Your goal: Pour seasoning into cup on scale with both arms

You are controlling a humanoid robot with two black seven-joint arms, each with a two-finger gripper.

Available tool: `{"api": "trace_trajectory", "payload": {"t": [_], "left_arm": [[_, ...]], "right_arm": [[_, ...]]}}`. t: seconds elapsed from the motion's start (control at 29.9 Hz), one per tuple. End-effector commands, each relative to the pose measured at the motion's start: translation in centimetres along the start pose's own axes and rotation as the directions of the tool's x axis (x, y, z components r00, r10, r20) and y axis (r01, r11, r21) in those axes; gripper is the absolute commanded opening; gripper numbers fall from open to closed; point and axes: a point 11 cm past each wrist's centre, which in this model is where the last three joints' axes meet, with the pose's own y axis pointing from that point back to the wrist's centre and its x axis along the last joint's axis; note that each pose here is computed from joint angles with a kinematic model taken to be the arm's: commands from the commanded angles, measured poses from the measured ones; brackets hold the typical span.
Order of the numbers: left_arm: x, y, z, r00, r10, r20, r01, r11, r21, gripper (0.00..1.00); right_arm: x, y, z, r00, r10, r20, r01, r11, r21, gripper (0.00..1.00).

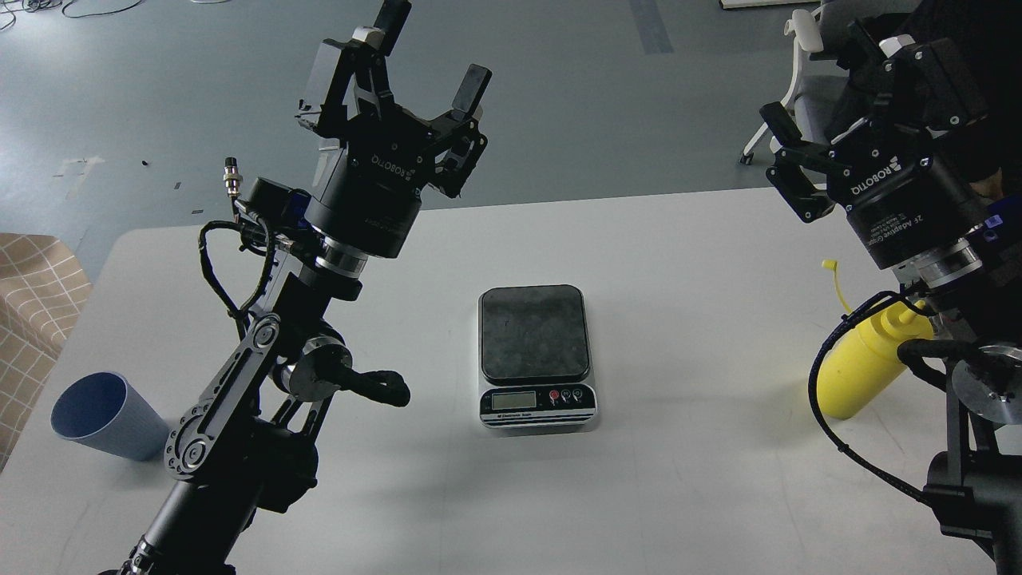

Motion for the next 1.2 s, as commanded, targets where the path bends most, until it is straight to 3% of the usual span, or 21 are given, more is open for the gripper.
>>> {"api": "trace_trajectory", "payload": {"t": [0.0,1.17], "left_arm": [[-0.03,0.0,-0.04,1.0,-0.003,0.001,0.003,1.0,0.003,0.98],[-0.08,0.1,-0.57,1.0,0.002,-0.004,-0.002,1.0,0.031,0.99]], "right_arm": [[-0.06,-0.09,-0.01,1.0,-0.003,-0.002,0.003,1.0,0.0,1.0],[-0.1,-0.02,-0.12,1.0,-0.003,0.002,0.003,1.0,0.004,1.0]]}}
